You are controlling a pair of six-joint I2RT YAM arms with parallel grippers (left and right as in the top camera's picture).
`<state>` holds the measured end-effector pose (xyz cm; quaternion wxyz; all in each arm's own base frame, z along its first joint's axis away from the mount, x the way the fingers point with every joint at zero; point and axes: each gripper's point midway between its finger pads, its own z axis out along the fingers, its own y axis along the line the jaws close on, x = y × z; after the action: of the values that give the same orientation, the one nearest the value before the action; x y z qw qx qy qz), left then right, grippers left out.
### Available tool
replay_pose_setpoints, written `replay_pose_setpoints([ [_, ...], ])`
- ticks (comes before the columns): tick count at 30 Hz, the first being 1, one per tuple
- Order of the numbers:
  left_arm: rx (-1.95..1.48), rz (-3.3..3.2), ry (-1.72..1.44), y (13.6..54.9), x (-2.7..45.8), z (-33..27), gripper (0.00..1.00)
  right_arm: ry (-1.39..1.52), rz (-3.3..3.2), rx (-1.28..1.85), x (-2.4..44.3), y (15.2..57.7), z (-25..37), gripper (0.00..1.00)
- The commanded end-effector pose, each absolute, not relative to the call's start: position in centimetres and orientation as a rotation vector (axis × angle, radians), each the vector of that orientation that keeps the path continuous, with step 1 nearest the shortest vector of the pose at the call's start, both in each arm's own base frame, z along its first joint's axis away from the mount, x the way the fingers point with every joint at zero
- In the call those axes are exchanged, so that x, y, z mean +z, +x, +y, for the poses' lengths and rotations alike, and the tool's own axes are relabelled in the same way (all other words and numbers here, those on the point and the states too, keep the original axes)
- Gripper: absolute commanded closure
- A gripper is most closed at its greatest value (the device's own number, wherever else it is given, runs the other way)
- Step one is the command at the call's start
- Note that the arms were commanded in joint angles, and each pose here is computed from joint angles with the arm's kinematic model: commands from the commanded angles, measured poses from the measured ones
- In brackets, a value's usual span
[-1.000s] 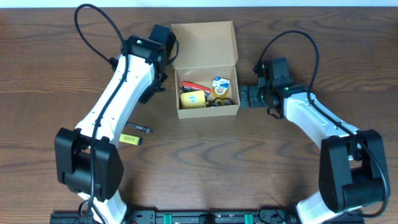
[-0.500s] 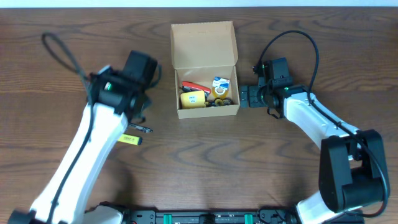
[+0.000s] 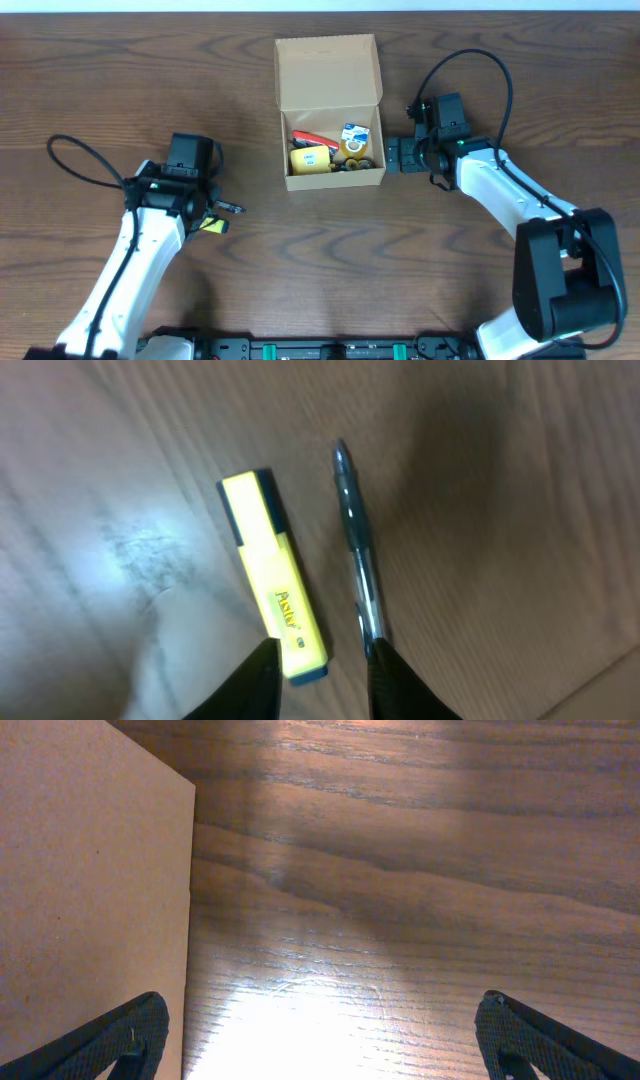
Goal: Pack container
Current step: 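Lower the left gripper and close it on the black pen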
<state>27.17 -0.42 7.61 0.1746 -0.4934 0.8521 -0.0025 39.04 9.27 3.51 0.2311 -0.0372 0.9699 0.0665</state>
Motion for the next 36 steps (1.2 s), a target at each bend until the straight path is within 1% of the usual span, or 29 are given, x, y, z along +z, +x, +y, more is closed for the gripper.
replay_pose_setpoints([
  [1, -0.061, 2.417, -1.489, 27.7, 5.5, -1.1, 0.46, -0.118, 2.678, 0.175, 3.1, 38.9, 9.1, 0.01],
  [3, -0.089, 2.402, -1.529, 28.6, 4.5, -1.5, 0.39, -0.118, 2.678, 0.175, 3.1, 38.9, 9.1, 0.01],
  [4, -0.102, 2.39, -1.551, 29.0, 4.1, -1.7, 0.38, -0.118, 2.678, 0.175, 3.1, 38.9, 9.1, 0.01],
  [7, -0.121, 2.332, -1.647, 29.8, 2.9, -1.9, 0.38, -0.118, 2.678, 0.175, 3.1, 38.9, 9.1, 0.01],
  [12, -0.107, 2.222, -1.851, 29.5, 1.6, -1.8, 0.41, -0.118, 2.678, 0.175, 3.1, 38.9, 9.1, 0.01],
  [18, -0.085, 2.181, -1.934, 29.5, 0.2, -1.8, 0.41, -0.118, 2.678, 0.175, 3.1, 38.9, 9.1, 0.01],
  [22, -0.063, 2.156, -1.99, 29.3, -0.6, -1.8, 0.49, -0.118, 2.678, 0.175, 3.1, 38.9, 9.1, 0.01],
  [26, -0.047, 2.16, -1.997, 29.1, -1.0, -1.7, 0.52, -0.118, 2.678, 0.175, 3.1, 38.9, 9.1, 0.01],
  [30, -0.046, 2.16, -2.001, 29.1, -1.0, -1.7, 0.63, -0.118, 2.678, 0.175, 3.1, 38.9, 9.1, 0.01],
  [36, -0.06, 2.175, -2.022, 28.8, -1.1, -1.9, 0.66, -0.118, 2.678, 0.175, 3.1, 38.9, 9.1, 0.01],
])
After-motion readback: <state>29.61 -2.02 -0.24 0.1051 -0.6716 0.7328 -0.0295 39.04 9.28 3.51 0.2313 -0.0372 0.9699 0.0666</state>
